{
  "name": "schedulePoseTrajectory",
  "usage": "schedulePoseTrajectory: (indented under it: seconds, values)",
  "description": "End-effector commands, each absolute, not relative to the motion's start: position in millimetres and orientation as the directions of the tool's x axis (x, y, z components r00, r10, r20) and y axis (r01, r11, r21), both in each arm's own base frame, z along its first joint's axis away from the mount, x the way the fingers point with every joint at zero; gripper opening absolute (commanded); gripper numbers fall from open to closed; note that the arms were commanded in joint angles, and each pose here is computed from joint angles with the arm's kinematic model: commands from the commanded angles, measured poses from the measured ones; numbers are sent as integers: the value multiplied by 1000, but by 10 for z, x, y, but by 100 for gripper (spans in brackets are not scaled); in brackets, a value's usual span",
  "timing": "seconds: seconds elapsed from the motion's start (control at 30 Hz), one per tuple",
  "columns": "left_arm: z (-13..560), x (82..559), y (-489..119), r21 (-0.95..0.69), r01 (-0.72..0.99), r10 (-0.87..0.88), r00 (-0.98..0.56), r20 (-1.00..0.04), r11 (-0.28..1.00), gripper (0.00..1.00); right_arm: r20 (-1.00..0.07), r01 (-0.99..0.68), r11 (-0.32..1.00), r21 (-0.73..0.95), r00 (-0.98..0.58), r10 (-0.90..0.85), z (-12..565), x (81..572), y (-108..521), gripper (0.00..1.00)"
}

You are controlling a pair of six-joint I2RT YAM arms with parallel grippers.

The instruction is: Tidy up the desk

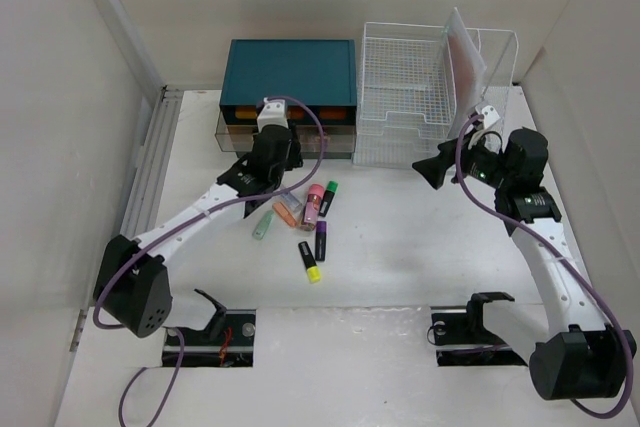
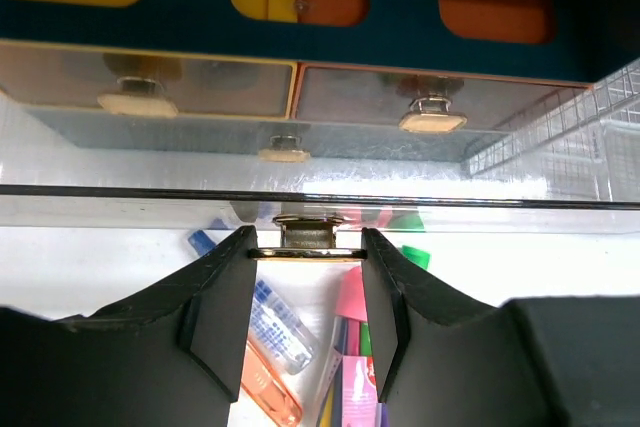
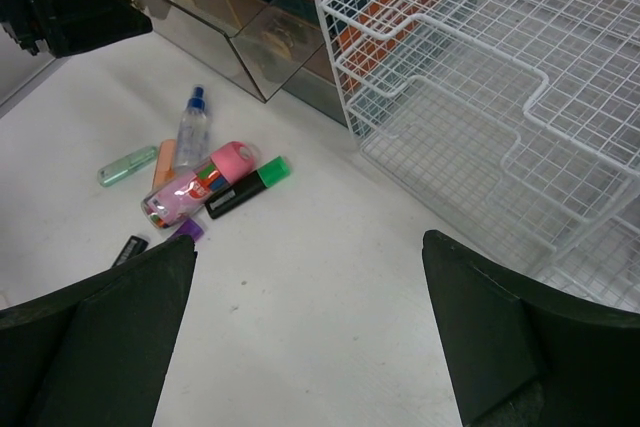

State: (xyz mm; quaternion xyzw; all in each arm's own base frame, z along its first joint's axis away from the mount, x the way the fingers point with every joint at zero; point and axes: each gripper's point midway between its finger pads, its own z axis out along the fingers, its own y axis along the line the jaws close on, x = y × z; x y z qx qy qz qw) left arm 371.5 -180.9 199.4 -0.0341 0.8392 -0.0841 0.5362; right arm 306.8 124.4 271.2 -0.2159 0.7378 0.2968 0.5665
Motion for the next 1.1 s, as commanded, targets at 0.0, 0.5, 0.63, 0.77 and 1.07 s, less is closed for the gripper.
schedulePoseTrajectory:
  seconds: [0.0,0.5,0.63,0.77,1.07]
  values:
    - [2002,3569,-1859,-240,39,-198,-446,-873,970,17,-979,-682,713,160,-202,26,2882,3045,1269,100]
    - [2277,3124,-1915,-260,128,-179,-443,-879,957,100,-986,-729,677,103,-166,-29,2818,3020,1308,100]
    - [2651,2824,-1870,-326,210,-227,-390,-892,922,100,-983,-832,555,8,-107,-147,2677,2835,1526,100]
    - [3120,2531,-1726,-277,381,-209,-210,-955,882,100,-946,-932,323,-165,57,-319,2450,2551,1921,100]
    - [3479,2161,-833,-319,244,-357,132,-925,916,100,-679,-879,-30,-475,388,-623,2069,2593,2414,92]
